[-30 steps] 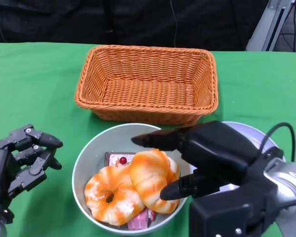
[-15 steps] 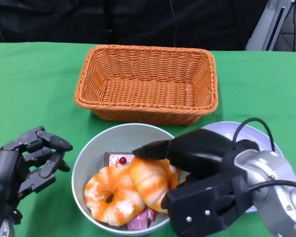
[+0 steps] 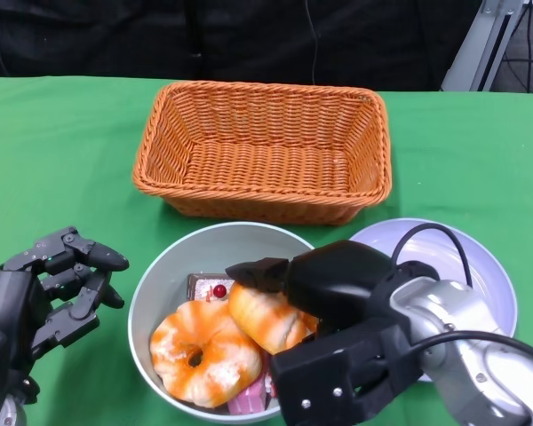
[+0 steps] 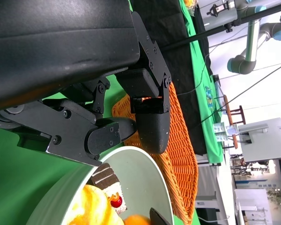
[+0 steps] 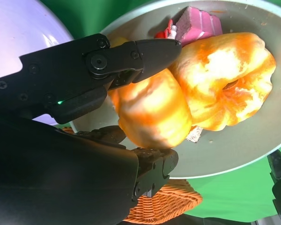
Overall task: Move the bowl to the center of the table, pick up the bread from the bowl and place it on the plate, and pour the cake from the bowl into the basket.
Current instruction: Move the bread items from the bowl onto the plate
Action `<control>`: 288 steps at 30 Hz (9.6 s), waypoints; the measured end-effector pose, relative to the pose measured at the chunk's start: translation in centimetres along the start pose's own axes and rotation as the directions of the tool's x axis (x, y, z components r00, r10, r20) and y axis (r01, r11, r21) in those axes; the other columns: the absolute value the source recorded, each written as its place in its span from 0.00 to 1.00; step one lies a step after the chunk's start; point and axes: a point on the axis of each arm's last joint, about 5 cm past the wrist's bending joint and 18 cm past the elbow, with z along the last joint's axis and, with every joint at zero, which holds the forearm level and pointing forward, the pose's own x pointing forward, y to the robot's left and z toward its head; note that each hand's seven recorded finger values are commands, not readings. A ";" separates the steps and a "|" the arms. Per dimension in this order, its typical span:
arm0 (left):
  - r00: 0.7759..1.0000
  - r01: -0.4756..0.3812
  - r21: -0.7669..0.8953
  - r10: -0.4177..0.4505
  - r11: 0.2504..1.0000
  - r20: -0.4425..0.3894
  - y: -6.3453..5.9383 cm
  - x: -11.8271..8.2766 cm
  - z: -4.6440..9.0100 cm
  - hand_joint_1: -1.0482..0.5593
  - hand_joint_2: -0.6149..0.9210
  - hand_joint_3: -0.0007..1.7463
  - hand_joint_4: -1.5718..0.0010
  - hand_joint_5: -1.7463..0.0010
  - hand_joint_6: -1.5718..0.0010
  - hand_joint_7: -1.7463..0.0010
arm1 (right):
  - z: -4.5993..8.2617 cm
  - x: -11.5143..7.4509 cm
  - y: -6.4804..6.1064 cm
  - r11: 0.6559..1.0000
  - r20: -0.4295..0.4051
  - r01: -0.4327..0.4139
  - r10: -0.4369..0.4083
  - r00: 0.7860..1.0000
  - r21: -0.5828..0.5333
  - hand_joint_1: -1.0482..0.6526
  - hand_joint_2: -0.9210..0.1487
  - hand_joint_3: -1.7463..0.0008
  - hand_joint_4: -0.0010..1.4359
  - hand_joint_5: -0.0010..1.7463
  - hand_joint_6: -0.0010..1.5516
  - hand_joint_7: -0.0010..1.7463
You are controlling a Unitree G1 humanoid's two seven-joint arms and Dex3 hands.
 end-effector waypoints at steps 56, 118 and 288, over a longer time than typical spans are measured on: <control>1.000 0.000 0.045 0.001 0.999 -0.007 0.1 -0.3 -0.3 0.58 0.90 0.38 0.52 0.14 0.49 0.36 | -1.4 -2.3 0.6 0.654 0.053 0.570 -0.679 0.732 0.498 0.54 0.00 0.98 0.53 0.80 0.69 0.19; 1.000 -0.025 0.010 0.025 1.000 0.003 1.1 -0.2 -0.1 0.59 0.88 0.40 0.51 0.15 0.48 0.36 | -5.9 -4.5 5.1 0.997 -0.298 0.078 -0.077 0.951 -0.011 0.35 0.02 1.00 0.21 0.00 0.21 0.00; 1.000 -0.001 0.013 0.001 1.000 -0.029 1.6 -0.3 -0.6 0.60 0.89 0.38 0.52 0.15 0.48 0.38 | -1.8 -9.1 -0.4 0.837 0.065 0.463 -0.500 0.864 0.291 0.25 0.00 0.98 0.63 0.00 0.40 0.00</control>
